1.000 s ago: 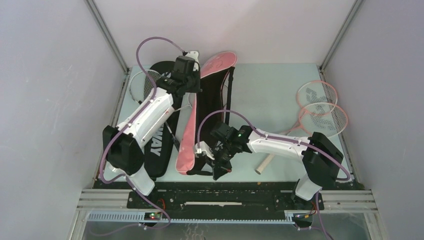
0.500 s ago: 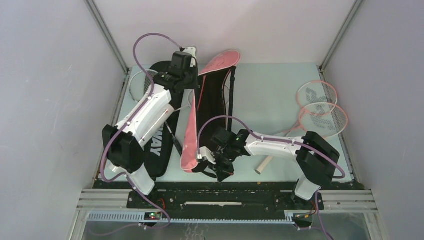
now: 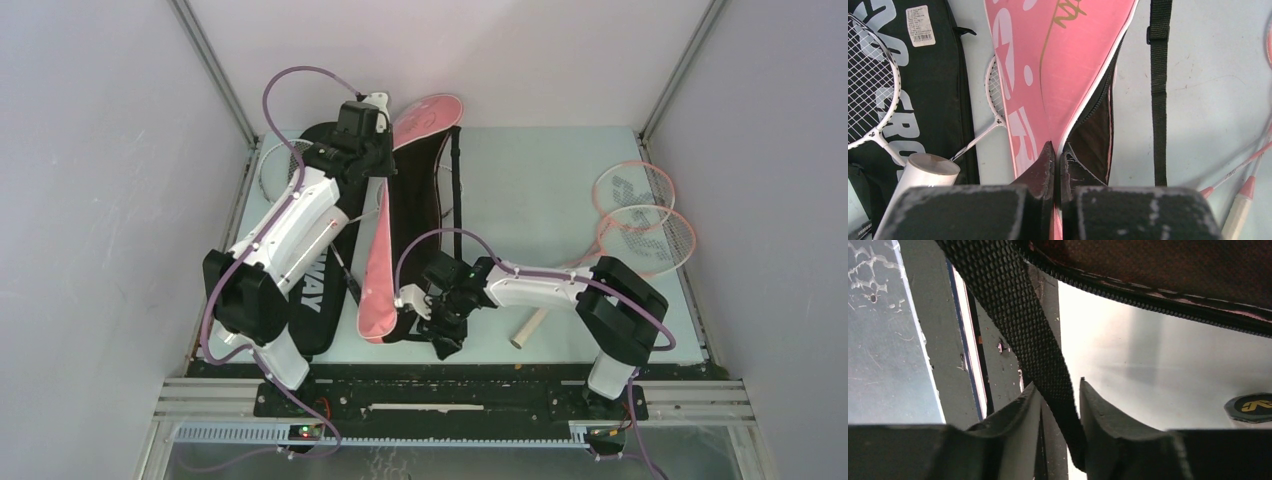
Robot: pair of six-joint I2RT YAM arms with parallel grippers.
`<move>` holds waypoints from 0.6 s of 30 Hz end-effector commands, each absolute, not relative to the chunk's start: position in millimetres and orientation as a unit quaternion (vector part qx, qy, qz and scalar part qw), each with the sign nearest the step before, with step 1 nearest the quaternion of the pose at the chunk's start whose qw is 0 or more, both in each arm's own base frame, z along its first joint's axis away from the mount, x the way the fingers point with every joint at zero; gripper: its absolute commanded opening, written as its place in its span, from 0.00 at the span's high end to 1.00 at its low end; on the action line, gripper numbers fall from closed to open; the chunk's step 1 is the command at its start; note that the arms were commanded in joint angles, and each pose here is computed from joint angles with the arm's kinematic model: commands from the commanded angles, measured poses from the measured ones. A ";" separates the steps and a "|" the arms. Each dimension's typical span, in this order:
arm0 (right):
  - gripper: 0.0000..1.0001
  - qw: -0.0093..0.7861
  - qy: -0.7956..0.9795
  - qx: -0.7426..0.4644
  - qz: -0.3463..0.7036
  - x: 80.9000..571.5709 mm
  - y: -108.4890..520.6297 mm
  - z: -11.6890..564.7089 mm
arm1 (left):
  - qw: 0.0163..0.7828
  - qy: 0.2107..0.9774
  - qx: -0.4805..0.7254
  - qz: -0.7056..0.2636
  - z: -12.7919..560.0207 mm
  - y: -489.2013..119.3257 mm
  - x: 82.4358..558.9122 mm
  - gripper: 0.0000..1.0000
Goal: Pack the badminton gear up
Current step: Adjust the racket bag.
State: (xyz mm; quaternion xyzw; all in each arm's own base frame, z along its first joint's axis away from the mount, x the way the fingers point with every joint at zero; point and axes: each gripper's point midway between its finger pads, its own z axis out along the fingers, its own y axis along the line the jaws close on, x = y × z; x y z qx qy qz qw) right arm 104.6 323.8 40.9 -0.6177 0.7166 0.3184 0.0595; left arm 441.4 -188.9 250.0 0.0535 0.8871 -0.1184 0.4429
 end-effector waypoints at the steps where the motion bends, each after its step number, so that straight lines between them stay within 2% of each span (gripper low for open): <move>1: 0.51 0.090 0.717 -0.610 0.325 114.9 331.5 57.8 | 0.512 0.844 0.056 -0.147 310.0 -190.2 447.4 1.00; 5: 0.27 0.113 0.702 -0.611 0.348 118.5 331.6 79.2 | 0.513 0.843 0.061 -0.147 309.5 -190.4 446.7 1.00; 7: 0.19 0.122 0.688 -0.618 0.359 117.0 331.2 88.9 | 0.513 0.843 0.063 -0.149 309.1 -191.4 446.7 1.00; 9: 0.15 0.132 0.677 -0.625 0.366 116.2 330.8 97.8 | 0.512 0.843 0.067 -0.154 308.2 -194.0 446.2 1.00; 18: 0.14 0.200 0.648 -0.609 0.411 137.6 325.8 159.6 | 0.508 0.838 0.088 -0.181 300.1 -206.5 440.4 1.00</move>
